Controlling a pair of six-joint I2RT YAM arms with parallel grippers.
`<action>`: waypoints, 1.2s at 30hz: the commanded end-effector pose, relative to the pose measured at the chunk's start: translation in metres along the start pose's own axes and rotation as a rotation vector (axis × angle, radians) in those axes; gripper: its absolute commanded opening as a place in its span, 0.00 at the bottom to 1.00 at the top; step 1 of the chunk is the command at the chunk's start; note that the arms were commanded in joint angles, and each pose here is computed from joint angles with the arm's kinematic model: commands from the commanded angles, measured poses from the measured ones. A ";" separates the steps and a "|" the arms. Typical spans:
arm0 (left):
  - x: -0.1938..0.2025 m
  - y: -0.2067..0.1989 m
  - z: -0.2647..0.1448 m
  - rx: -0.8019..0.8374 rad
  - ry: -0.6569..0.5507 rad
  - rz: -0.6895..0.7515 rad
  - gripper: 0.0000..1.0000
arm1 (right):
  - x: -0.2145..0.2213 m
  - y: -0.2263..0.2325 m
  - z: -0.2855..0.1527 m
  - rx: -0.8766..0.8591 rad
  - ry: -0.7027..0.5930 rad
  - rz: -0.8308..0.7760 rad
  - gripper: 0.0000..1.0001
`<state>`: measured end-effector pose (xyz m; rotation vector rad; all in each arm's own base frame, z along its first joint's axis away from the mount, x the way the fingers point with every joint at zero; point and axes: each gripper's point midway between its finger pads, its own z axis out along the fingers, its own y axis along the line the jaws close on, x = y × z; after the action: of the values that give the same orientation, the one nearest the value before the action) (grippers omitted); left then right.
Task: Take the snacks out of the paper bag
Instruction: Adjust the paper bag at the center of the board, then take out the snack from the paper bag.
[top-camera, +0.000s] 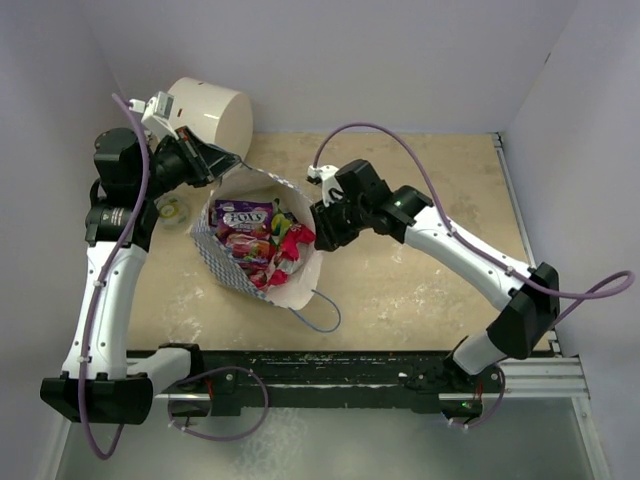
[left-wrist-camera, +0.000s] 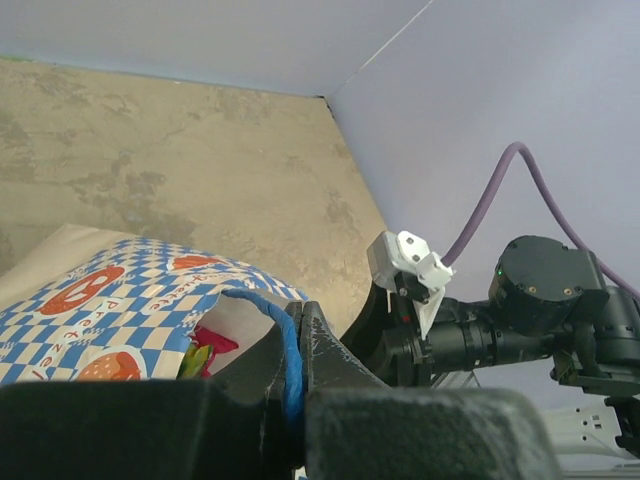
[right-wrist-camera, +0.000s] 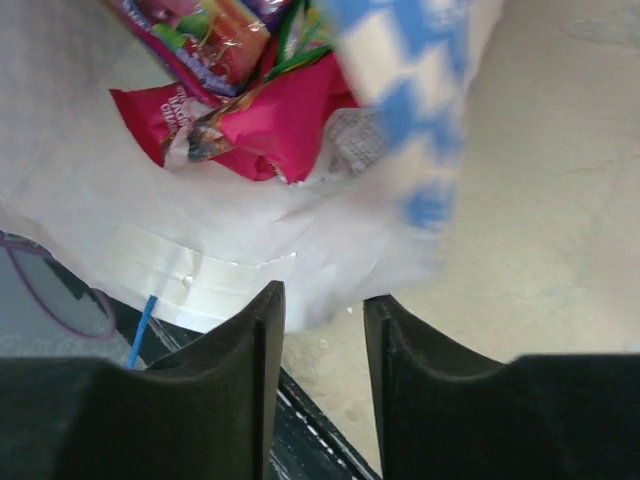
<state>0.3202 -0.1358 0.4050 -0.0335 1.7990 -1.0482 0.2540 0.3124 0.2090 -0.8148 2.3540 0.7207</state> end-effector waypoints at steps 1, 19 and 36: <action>-0.014 -0.032 -0.015 0.080 -0.058 0.069 0.00 | -0.045 -0.009 -0.048 0.116 -0.151 -0.097 0.45; -0.009 -0.022 -0.016 0.023 -0.050 -0.003 0.00 | -0.087 0.123 -0.070 -0.271 -0.689 -0.881 0.84; 0.002 -0.029 -0.028 0.030 -0.039 -0.067 0.00 | -0.025 0.095 0.018 -0.330 -0.381 -1.262 0.77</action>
<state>0.2974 -0.1334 0.4010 -0.1494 1.8375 -1.0808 0.2346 0.4080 0.2527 -1.5115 1.3019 0.6528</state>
